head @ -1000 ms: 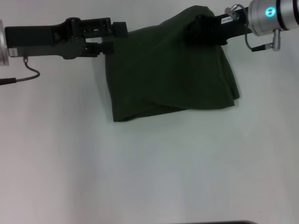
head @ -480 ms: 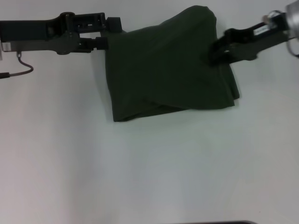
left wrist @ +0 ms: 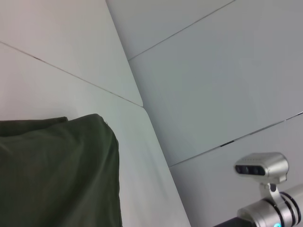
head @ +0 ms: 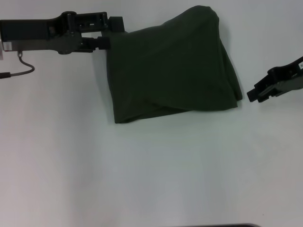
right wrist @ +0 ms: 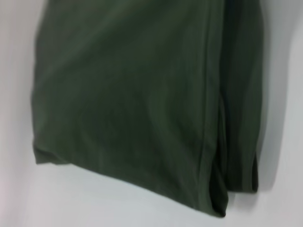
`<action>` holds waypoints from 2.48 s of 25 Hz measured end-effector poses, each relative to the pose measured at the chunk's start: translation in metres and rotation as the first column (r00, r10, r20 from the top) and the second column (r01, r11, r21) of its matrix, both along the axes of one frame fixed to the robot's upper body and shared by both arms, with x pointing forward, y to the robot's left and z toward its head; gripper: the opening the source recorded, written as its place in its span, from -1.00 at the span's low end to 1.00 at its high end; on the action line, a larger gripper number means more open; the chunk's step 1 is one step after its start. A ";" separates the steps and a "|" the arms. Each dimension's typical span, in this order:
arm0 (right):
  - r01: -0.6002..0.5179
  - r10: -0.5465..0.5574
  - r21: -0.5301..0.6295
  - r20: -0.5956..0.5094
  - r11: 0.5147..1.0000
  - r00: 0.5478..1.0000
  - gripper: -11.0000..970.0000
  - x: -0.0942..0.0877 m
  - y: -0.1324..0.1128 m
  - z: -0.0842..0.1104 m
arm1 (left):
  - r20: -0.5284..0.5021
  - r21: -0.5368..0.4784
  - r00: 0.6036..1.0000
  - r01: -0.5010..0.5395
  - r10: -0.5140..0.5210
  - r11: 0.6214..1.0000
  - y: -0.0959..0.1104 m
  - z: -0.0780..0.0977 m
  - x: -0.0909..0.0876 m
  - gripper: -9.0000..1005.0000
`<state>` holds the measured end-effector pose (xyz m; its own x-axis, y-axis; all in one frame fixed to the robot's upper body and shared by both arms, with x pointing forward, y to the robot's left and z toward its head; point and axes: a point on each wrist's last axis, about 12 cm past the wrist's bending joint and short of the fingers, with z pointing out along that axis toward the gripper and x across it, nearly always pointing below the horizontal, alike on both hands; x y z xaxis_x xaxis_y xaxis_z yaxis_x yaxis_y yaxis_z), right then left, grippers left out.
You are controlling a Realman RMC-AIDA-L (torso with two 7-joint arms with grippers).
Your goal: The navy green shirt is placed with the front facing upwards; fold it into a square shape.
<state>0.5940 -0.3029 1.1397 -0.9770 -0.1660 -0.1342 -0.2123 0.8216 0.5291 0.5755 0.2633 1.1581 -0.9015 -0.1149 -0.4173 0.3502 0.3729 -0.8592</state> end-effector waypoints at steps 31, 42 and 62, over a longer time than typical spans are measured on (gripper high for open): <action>0.085 -0.086 0.014 0.066 0.996 0.994 -0.47 0.005 0.030 -0.037 | -0.008 0.002 1.000 0.003 -0.003 1.000 0.000 -0.003 -0.003 0.74; 0.086 -0.089 0.041 0.069 0.995 0.994 -0.60 0.006 0.035 -0.037 | -0.011 0.000 1.000 0.011 -0.011 1.000 -0.002 -0.004 -0.003 0.74; 0.036 -0.039 0.071 0.044 0.997 0.998 -0.96 0.007 0.030 -0.015 | -0.104 0.112 0.994 0.044 -0.032 0.993 0.003 -0.021 -0.013 0.74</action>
<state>0.6011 -0.2725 1.1246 -0.9751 -0.1176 -0.1882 -0.2066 0.7905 0.5766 0.5623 0.2661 1.1367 -0.9429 -0.0367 -0.3310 0.2785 0.4582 -0.8441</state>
